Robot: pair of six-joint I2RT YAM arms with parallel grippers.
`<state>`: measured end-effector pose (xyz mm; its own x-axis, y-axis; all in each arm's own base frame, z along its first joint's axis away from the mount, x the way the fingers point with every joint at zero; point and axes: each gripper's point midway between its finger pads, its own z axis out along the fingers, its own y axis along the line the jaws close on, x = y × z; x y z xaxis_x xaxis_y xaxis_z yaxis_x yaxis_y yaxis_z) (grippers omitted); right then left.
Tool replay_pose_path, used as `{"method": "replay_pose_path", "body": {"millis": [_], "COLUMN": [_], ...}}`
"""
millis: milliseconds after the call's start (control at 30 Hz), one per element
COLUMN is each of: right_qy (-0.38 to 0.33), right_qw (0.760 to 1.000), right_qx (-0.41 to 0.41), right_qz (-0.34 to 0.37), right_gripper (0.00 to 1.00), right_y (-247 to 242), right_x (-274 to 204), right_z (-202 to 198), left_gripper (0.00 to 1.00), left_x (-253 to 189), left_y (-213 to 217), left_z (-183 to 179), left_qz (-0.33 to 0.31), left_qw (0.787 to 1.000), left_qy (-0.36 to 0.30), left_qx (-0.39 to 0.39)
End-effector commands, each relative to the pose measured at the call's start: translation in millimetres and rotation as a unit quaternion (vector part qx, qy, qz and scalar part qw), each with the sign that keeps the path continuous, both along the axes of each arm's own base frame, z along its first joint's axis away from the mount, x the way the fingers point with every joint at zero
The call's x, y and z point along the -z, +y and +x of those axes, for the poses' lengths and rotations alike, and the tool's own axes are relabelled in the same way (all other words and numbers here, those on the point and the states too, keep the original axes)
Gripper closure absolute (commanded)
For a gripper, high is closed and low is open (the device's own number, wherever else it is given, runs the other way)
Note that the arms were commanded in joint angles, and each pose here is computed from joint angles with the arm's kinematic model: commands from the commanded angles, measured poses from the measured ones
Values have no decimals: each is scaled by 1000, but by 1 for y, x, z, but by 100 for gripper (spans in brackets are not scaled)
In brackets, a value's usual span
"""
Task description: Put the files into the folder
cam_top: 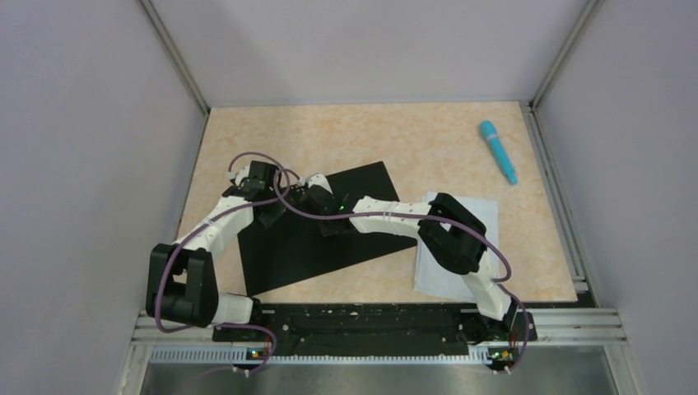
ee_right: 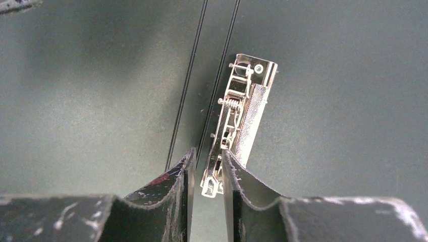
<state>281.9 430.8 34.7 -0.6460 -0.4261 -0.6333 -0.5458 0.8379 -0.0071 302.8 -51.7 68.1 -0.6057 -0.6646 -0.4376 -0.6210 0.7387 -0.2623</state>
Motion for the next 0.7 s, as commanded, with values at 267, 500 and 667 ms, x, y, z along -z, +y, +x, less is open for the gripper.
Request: {"method": "replay_pose_path", "body": {"millis": [267, 500, 667], "right_qy": [10, 28, 34], "right_qw": [999, 997, 995], "right_qx": [33, 74, 95], "right_qz": [-25, -11, 3], "right_gripper": [91, 100, 100], "right_y": [-8, -29, -41], "right_x": [2, -1, -6], "right_z": [-20, -34, -41], "left_gripper": [20, 19, 19], "left_x": [1, 10, 15], "left_y": [-8, -30, -44], "left_z": [12, 11, 6], "left_qz": [-18, -48, -51], "left_qw": [1000, 997, 996], "left_qy": [-6, 4, 11], "left_qx": [7, 52, 76]}}
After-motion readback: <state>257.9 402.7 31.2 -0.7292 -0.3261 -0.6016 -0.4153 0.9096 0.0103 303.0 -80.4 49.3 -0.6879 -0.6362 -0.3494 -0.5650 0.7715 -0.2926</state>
